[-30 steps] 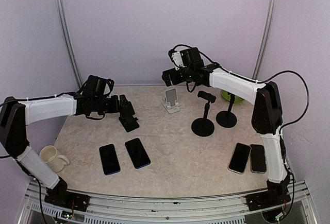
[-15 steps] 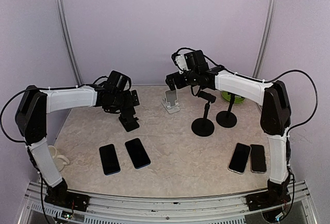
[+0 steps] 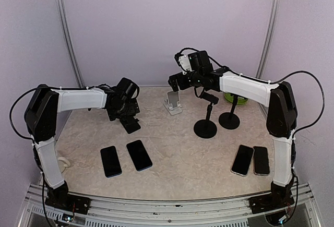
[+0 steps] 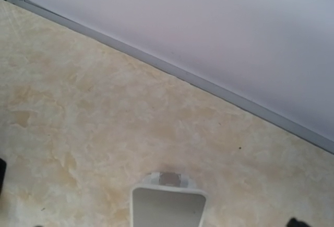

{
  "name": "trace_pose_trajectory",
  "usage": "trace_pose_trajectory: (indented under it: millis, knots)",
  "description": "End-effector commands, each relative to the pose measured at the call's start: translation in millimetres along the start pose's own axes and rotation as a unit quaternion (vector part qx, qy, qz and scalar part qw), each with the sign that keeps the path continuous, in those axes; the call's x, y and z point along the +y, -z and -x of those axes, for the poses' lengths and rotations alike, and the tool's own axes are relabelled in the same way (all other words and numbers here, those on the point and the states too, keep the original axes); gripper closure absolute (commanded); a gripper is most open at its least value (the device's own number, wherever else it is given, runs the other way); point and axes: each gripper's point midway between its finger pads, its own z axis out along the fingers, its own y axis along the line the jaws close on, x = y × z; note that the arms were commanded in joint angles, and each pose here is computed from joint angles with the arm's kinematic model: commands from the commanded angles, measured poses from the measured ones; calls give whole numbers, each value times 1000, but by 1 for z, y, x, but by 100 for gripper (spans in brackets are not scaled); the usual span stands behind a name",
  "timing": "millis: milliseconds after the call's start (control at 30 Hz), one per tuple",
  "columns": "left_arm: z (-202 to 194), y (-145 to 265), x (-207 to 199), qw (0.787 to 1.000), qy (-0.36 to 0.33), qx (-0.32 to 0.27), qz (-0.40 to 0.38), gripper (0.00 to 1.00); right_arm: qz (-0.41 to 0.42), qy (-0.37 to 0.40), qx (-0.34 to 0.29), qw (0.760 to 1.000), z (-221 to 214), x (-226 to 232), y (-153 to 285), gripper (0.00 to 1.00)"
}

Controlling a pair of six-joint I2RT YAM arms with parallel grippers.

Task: Place the phone on the phone stand
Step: Move the phone stand to the center of the board.

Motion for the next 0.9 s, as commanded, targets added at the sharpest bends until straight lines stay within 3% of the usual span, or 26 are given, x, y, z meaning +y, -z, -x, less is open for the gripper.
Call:
trace_pose_trajectory:
  millis: [0,167,533,867]
  knots:
    - [6,1,4,1000,4,-12,21,9,8,0,-27,1000,20,5,14,0]
    - [7,5,2,1000,7,-14,17,25,7,2,-26,1000,20,5,13,0]
    - [28,10,-30,997,-48,-39,-39,39,6,7,-14,1000,14,6,2,0]
    - [63,15,-91,969,-157,-105,-158,40,16,12,25,999,-10,12,-37,0]
